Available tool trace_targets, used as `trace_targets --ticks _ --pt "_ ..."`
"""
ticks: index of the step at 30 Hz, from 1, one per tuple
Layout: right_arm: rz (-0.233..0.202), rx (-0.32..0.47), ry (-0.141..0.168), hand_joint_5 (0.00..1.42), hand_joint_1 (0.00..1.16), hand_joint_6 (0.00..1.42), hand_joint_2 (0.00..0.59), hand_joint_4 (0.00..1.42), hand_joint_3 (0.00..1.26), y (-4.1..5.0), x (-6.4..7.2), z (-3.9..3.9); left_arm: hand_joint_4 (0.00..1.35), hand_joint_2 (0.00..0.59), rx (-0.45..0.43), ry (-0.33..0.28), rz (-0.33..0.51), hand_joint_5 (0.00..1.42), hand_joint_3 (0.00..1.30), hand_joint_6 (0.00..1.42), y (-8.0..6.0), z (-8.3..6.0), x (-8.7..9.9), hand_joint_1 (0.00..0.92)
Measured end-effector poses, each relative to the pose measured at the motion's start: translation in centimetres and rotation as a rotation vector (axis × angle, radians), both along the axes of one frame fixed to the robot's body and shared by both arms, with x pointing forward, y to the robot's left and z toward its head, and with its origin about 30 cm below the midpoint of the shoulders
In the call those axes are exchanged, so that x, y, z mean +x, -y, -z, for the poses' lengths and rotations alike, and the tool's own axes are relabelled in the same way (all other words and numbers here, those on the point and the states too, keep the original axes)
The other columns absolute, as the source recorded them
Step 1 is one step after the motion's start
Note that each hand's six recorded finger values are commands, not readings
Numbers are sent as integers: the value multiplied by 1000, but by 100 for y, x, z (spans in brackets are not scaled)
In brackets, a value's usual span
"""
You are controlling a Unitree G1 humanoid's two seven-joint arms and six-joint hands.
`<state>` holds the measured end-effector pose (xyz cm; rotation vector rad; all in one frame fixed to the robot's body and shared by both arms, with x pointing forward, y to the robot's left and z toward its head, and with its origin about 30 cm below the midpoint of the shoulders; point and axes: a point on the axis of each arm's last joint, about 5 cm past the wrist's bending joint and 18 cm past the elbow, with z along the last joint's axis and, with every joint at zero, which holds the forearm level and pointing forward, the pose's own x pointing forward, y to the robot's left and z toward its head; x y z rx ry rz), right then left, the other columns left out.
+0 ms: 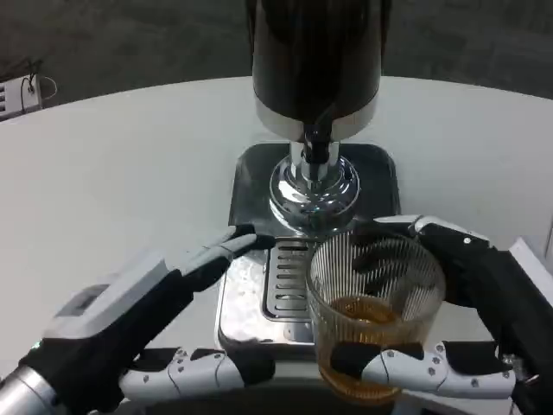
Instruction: Grasp the cup under the faucet to collect the drink, then remove the cup.
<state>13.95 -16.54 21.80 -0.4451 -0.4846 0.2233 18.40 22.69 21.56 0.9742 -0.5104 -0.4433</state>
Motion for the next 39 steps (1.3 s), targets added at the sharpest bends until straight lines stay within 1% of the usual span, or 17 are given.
trace_targets --ticks 5,8,11,13,17,21,23,31,39 --pt "-4 -20 1 1424 1012 1424 202 1340 1069 54 -38 -40 0 60 47 22 21 2 85 141 61 -7 -90 0" --pt "-10 -31 14 1424 1012 1424 202 1340 1069 72 -66 -72 0 63 84 37 26 0 44 88 93 -19 -142 0" --pt "-18 -34 6 1424 1012 1424 202 1340 1069 84 -80 -76 0 65 99 46 31 0 3 42 112 -27 -183 0" --pt "-19 -39 0 1424 1011 1424 202 1340 1068 89 -91 -77 0 65 122 54 29 0 0 2 128 -31 -212 0" --pt "-19 -43 1 1424 1011 1424 202 1340 1068 103 -117 -94 0 65 158 67 34 0 0 0 159 -54 -277 0" --pt "-13 -49 2 1424 1011 1424 202 1327 1068 115 -120 -100 0 61 228 39 21 0 0 0 177 -92 -310 0" --pt "-16 -50 0 1424 1011 1424 202 1326 1068 117 -120 -100 0 60 248 30 15 0 0 0 186 -105 -318 0" --pt "-21 -54 -2 1424 1011 1424 202 1325 1068 124 -119 -104 0 57 257 8 9 0 0 0 196 -129 -338 0" --pt "-24 -59 -3 1424 1011 1424 202 1325 1068 127 -119 -106 0 55 260 -23 -2 0 0 0 183 -102 -373 0"
